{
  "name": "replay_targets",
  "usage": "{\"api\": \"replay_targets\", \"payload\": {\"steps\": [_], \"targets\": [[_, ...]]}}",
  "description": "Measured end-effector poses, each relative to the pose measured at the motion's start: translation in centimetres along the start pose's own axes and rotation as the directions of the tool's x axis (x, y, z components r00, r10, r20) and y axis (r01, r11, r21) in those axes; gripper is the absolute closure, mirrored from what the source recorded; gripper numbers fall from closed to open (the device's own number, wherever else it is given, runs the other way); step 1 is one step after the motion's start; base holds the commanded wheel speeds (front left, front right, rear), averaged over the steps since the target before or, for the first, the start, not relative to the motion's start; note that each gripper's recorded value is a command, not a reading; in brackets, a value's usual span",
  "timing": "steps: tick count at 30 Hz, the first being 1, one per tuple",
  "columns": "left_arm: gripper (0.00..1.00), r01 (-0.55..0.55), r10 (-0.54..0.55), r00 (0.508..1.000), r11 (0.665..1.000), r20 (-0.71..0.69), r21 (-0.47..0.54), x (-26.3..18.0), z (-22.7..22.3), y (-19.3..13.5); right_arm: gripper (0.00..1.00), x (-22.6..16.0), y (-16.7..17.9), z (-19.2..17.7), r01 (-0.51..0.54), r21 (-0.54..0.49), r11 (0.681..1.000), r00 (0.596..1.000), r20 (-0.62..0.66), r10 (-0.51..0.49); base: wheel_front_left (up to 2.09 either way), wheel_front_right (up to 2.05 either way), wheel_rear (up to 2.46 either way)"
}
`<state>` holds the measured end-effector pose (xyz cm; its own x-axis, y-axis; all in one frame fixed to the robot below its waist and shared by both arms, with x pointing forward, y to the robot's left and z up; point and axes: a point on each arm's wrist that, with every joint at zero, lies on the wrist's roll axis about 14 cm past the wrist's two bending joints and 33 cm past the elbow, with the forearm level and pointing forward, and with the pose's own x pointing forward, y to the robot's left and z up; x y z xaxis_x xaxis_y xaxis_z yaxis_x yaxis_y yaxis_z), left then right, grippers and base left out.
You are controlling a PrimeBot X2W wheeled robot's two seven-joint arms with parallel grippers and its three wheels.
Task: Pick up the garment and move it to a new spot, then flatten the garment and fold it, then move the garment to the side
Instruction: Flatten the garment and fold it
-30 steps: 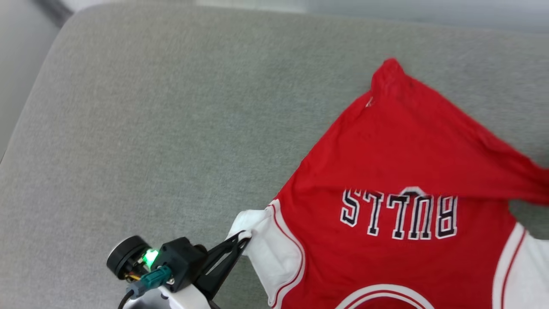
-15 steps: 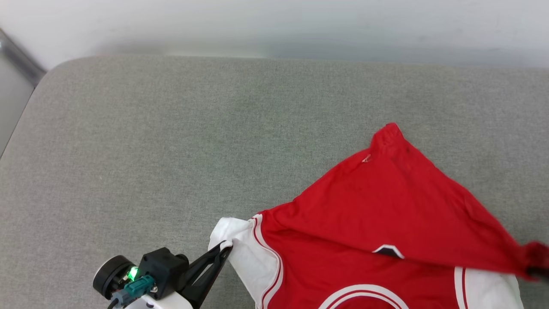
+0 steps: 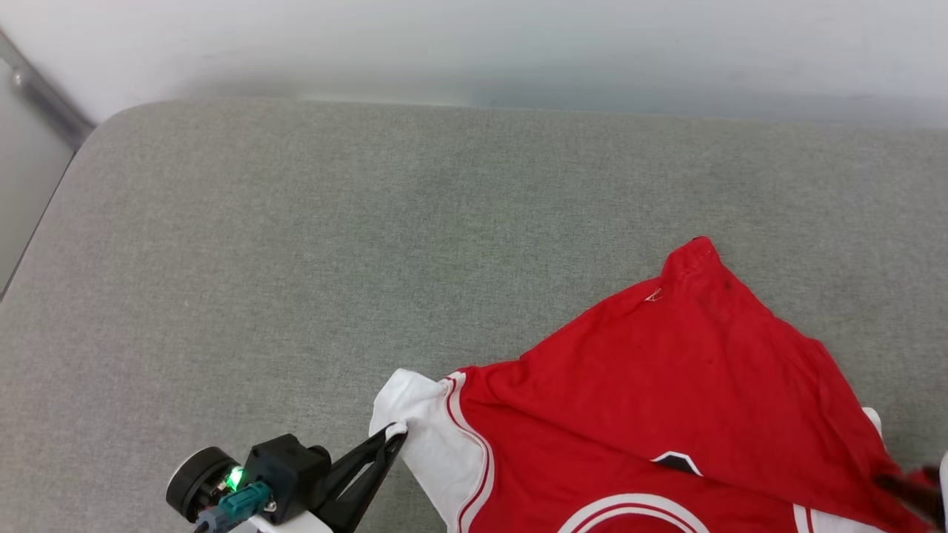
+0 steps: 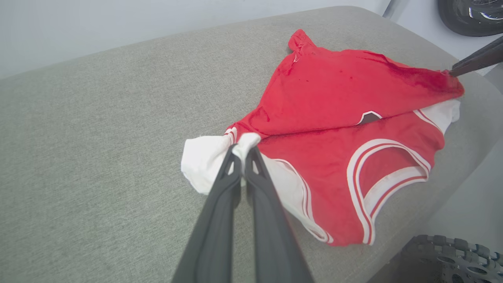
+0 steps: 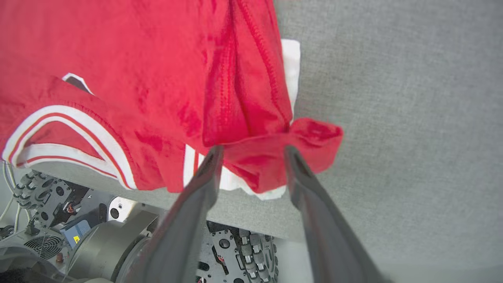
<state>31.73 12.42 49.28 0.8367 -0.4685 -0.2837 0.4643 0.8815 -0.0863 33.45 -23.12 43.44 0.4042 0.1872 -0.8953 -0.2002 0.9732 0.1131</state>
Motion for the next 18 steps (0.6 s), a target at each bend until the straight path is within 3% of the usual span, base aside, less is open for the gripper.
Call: {"api": "replay_targets", "payload": {"steps": [6, 9, 18], "targets": [[1.0, -0.007, 0.007, 1.0, 1.0, -0.002, 0.003, 0.3, 0.2, 0.4, 0.0, -0.8, 2.3, 7.1, -0.047, -0.145, 0.988, 0.987, 0.146, 0.068, 0.0, 0.0, 0.0], [1.0, -0.01, 0.01, 1.0, 1.0, -0.003, 0.007, 0.7, 0.4, 0.6, 0.0, -0.3, 4.9, 11.5, -0.077, -0.253, 0.964, 0.973, 0.193, 0.129, 0.0, 0.0, 0.0], [1.0, -0.044, 0.044, 0.999, 0.999, -0.028, -0.017, 1.3, -0.3, 1.3, 0.0, 6.4, 9.0, 16.2, -0.136, -0.351, 0.926, 0.978, 0.105, 0.183, 0.0, 0.0, 0.0]]}}
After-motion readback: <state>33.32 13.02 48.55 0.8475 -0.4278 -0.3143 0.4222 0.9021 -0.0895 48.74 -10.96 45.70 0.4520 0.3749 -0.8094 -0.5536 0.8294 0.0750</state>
